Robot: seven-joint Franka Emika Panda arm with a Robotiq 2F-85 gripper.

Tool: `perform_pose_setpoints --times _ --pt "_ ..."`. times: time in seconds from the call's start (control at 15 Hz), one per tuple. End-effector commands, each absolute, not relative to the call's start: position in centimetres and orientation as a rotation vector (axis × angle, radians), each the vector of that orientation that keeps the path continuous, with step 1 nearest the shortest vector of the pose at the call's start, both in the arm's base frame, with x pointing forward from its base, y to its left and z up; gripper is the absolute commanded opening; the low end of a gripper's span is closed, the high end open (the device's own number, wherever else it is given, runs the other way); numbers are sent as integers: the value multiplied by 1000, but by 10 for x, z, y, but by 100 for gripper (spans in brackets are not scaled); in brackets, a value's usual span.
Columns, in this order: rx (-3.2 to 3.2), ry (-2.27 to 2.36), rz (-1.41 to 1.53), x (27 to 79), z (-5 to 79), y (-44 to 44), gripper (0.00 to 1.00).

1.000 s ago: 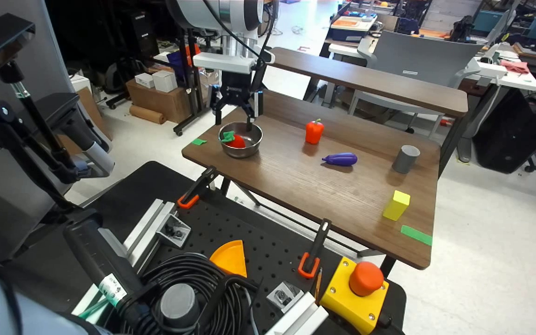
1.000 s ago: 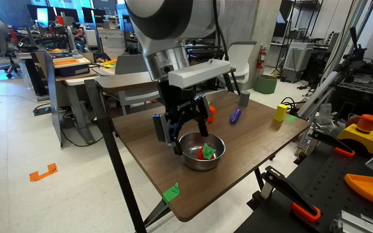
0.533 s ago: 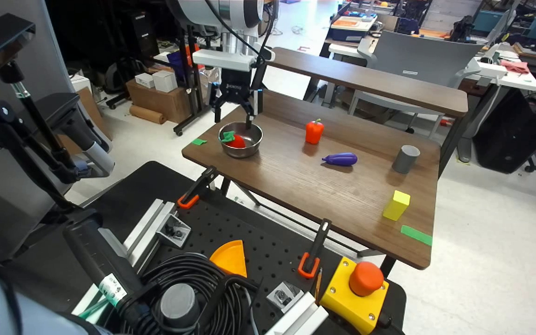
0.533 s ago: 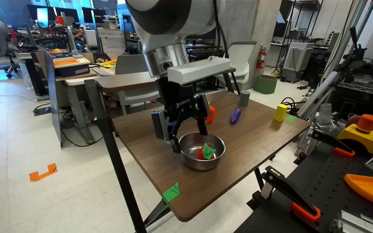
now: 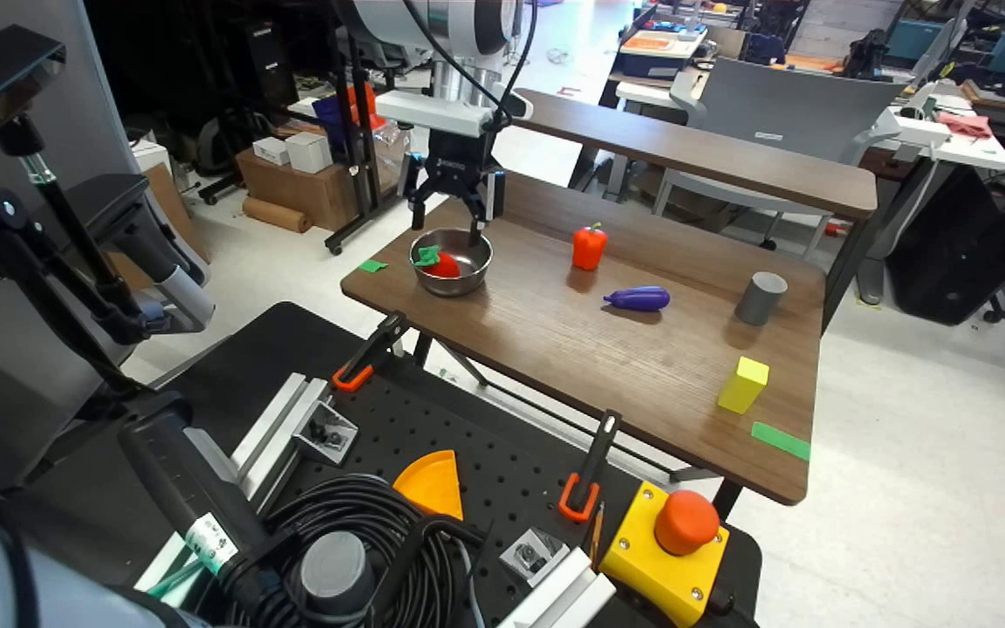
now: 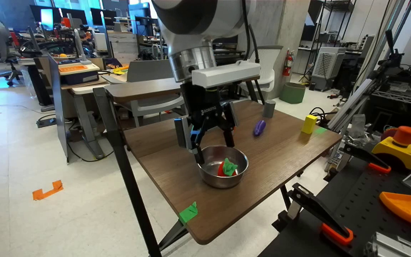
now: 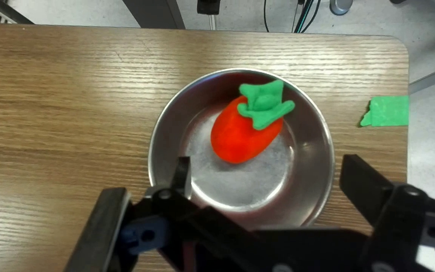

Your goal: Remove the red plushy from the metal bowl and put it on the table

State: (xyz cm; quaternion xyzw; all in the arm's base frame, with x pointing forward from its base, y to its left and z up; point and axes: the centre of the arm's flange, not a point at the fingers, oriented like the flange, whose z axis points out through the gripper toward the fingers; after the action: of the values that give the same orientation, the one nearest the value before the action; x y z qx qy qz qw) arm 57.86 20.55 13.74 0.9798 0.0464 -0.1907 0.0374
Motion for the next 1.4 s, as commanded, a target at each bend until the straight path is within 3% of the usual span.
perform_pose_setpoints --times 0.0,0.13,0.2,0.33,0.93,1.33 --pt "3012 103 -645 573 139 195 100" --pt "2997 101 -683 571 133 195 95" --pt "2992 101 -700 570 132 196 74" --pt "2986 103 -727 568 131 198 68" --pt "2978 70 -776 574 121 194 1" --pt "3004 26 -849 570 134 190 0"
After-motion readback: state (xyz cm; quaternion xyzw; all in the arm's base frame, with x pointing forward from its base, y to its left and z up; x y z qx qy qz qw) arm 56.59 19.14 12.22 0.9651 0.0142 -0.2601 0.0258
